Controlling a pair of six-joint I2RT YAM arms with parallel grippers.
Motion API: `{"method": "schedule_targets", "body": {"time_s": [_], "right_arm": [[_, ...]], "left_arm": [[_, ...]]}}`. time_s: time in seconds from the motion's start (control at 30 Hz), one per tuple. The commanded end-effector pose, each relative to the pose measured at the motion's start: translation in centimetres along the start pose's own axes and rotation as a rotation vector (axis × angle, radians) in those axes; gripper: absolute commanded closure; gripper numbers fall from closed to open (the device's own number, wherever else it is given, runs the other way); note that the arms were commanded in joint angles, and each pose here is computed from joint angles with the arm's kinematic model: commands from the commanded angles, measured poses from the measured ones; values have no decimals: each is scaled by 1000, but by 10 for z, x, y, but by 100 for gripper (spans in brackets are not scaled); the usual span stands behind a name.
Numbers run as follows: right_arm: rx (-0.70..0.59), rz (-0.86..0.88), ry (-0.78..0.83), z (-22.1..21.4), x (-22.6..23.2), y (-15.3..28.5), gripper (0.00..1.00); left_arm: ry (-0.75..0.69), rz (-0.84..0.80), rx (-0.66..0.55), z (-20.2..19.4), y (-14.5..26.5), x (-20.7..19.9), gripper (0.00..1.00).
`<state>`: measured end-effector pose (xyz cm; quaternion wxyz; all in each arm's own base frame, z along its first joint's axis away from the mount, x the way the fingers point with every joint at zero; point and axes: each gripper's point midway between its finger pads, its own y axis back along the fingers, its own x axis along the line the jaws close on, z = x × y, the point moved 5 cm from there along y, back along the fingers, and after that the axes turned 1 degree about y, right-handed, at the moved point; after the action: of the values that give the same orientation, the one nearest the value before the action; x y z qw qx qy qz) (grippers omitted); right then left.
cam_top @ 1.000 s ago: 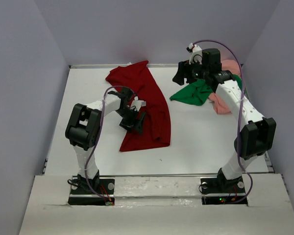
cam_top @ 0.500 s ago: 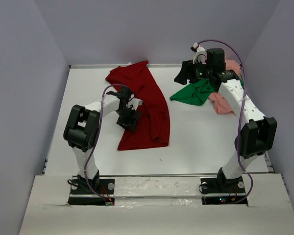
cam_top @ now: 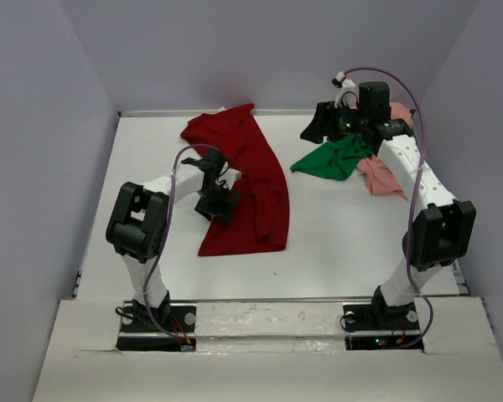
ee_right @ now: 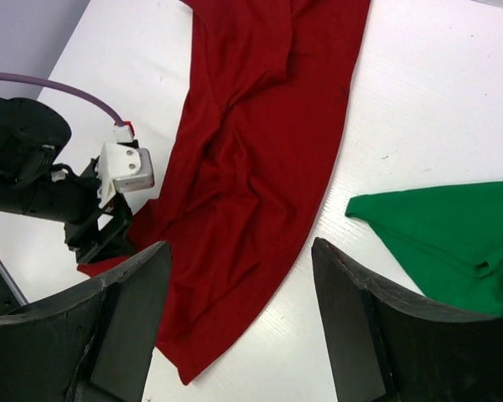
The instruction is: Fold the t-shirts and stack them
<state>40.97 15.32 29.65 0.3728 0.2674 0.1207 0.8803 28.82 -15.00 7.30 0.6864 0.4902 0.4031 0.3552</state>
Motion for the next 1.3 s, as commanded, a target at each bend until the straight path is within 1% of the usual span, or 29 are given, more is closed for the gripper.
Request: {"method": "schedule_targets", "body": {"time_s": [0.0, 0.03, 0.13, 0.3, 0.6, 0.93, 1.03, 1.07, 1.1, 1.13, 1.2, 1.23, 1.27], "right_arm": [[-65, 30, 36, 21, 12, 12, 27], [-66, 34, 35, 21, 12, 12, 27], [-61, 41, 25, 20, 12, 10, 27], [-72, 37, 23, 23, 11, 15, 27], [-77, 59, 23, 22, 14, 21, 27], [-90, 68, 11, 25, 13, 28, 27], [-93, 65, 4, 25, 10, 30, 27], [-92, 68, 4, 25, 10, 30, 27], [-91, 68, 5, 25, 10, 30, 27], [-92, 70, 5, 25, 10, 30, 27], [-85, 75, 0, 23, 9, 28, 27], [-81, 76, -4, 21, 9, 27, 27], [-80, 76, -7, 21, 9, 27, 27]], "left_arm": [[-52, 0, -34, -5, 19, -12, 22], [-59, -15, -39, -4, 20, -16, 18], [-67, 2, -50, -6, 22, -16, 18], [-65, 0, -32, -8, 17, -15, 18], [-53, 63, -11, -9, 8, -6, 26], [-46, 64, 43, -12, -8, -3, 28], [-49, 60, 53, -12, -11, -4, 33], [-51, 63, 52, -12, -11, -4, 39], [-49, 69, 53, -12, -12, -3, 41], [-50, 72, 52, -12, -11, -3, 47], [-51, 79, 47, -11, -10, -3, 55], [-50, 85, 43, -10, -9, -3, 60], [-52, 87, 43, -11, -9, -3, 63]]}}
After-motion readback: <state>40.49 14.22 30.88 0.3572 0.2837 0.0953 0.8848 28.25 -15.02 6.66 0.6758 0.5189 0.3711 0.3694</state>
